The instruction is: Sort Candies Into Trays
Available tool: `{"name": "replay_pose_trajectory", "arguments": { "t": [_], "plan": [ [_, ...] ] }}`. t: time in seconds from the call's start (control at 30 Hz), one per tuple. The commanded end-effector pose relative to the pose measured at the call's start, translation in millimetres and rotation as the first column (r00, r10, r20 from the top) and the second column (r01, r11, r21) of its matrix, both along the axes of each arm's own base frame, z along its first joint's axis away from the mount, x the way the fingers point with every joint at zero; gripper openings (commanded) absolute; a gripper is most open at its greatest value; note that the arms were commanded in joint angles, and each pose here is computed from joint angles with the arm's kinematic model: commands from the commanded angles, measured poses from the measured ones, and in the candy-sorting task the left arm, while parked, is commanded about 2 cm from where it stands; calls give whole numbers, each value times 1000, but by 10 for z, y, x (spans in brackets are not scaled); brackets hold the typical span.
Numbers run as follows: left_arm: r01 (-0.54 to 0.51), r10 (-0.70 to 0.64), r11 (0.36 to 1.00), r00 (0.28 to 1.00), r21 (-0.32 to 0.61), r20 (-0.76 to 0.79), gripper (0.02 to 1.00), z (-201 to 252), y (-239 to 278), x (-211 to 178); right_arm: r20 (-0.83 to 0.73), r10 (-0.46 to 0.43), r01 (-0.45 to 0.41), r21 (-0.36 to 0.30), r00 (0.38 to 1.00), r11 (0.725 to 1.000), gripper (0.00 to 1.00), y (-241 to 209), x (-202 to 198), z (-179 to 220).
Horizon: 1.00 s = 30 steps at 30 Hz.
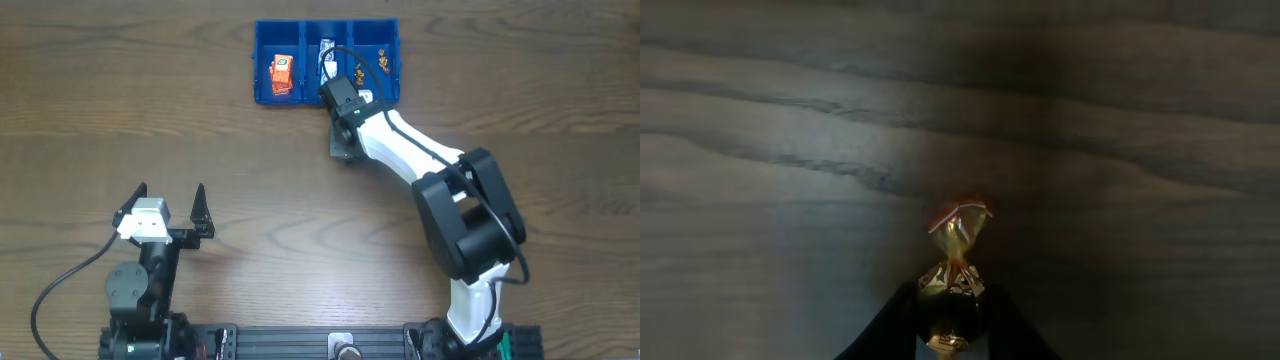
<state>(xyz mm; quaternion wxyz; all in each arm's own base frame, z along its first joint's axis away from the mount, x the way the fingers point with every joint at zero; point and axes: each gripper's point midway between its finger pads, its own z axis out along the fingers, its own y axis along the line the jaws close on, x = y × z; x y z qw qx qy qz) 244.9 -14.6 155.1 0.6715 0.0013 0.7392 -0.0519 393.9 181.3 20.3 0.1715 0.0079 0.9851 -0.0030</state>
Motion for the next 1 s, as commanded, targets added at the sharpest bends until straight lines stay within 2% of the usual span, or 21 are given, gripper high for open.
{"name": "replay_pose_trajectory", "arguments": {
  "t": [0.03, 0.2, 0.33, 0.5, 0.77, 1.0],
  "plan": [
    [26, -26, 1000, 998, 3, -57, 996, -171, -40, -17, 306, -7, -18, 81, 952, 997, 165, -23, 210, 1326],
    [26, -26, 1000, 998, 3, -57, 996, -171, -40, -17, 570, -22, -15, 59, 822, 998, 191, -200, 279, 2342],
    [26, -26, 1000, 998, 3, -57, 996, -171, -40, -17, 643, -25, -3, 42, 766, 999, 198, -376, 511, 2556],
    [26, -26, 1000, 998, 3, -57, 996, -171, -40, -17, 639, -42, 38, 20, 768, 999, 198, -507, 845, 2268],
    [26, -26, 1000, 998, 3, -57, 996, -171, -40, -17, 519, -9, 26, -26, 855, 999, 196, -433, 1093, 1360],
    [26, -26, 1000, 998, 3, -57, 996, -171, -40, -17, 478, -7, 29, -37, 878, 999, 198, -469, 1135, 1095]
  ]
}}
